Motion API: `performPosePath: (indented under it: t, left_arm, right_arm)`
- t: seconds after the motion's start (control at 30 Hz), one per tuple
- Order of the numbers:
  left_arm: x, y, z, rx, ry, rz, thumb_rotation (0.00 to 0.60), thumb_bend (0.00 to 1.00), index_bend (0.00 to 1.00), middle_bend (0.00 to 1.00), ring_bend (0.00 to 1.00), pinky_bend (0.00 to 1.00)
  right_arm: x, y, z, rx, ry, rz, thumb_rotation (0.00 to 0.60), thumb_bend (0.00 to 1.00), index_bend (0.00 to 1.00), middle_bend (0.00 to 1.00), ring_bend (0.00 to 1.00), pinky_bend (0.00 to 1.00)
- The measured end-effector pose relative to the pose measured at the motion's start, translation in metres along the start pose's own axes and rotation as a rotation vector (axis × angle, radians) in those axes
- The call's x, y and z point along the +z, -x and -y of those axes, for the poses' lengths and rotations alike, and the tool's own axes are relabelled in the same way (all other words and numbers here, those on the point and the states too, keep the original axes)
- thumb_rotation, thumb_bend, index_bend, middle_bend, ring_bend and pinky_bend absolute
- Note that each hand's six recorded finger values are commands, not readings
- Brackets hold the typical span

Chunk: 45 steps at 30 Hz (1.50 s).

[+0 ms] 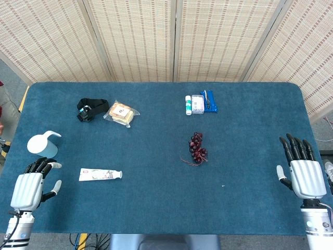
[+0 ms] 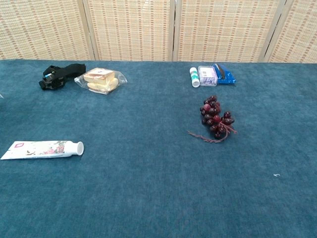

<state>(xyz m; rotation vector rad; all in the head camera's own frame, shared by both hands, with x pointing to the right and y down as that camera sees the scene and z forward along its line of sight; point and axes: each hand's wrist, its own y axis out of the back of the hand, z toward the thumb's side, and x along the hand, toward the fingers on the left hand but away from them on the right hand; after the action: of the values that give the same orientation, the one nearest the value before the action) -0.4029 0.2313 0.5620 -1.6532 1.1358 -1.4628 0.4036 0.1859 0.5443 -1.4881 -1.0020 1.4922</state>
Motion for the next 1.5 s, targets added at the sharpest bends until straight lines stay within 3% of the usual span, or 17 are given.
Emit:
performPosePath:
  t: [0.23,0.43,0.63,0.87,1.17,1.5]
  left_arm:
    - [0.003,-0.002,0.0,-0.009,-0.006,0.011,0.6,0.3,0.34,0.28,0.16,0.2]
    - [0.018,-0.006,0.01,-0.064,0.0,0.084,0.6,0.3,0.33,0.28,0.16,0.2]
    - [0.049,-0.018,0.029,-0.149,-0.023,0.211,0.6,0.27,0.31,0.26,0.16,0.2]
    - [0.084,-0.036,0.067,-0.256,-0.091,0.328,0.6,0.26,0.29,0.25,0.16,0.2]
    - [0.096,-0.06,0.109,-0.322,-0.165,0.31,0.6,0.26,0.28,0.25,0.15,0.18]
    - [0.09,-0.068,0.126,-0.37,-0.24,0.252,0.6,0.26,0.29,0.25,0.15,0.18]
  right_arm:
    - [-0.001,0.002,-0.007,-0.032,0.007,0.008,0.6,0.36,0.0,0.02,0.0,0.03]
    - [-0.003,0.003,-0.015,-0.069,0.015,0.021,0.6,0.36,0.0,0.02,0.0,0.03]
    - [-0.004,0.002,-0.014,-0.068,0.019,0.025,0.6,0.36,0.0,0.02,0.0,0.03]
    - [-0.011,-0.003,-0.016,-0.075,0.024,0.042,0.6,0.36,0.0,0.02,0.0,0.03]
    - [-0.019,-0.008,-0.018,-0.07,0.031,0.057,0.6,0.36,0.0,0.02,0.0,0.03]
    - [-0.023,-0.011,-0.019,-0.067,0.045,0.057,0.6,0.36,0.0,0.02,0.0,0.03]
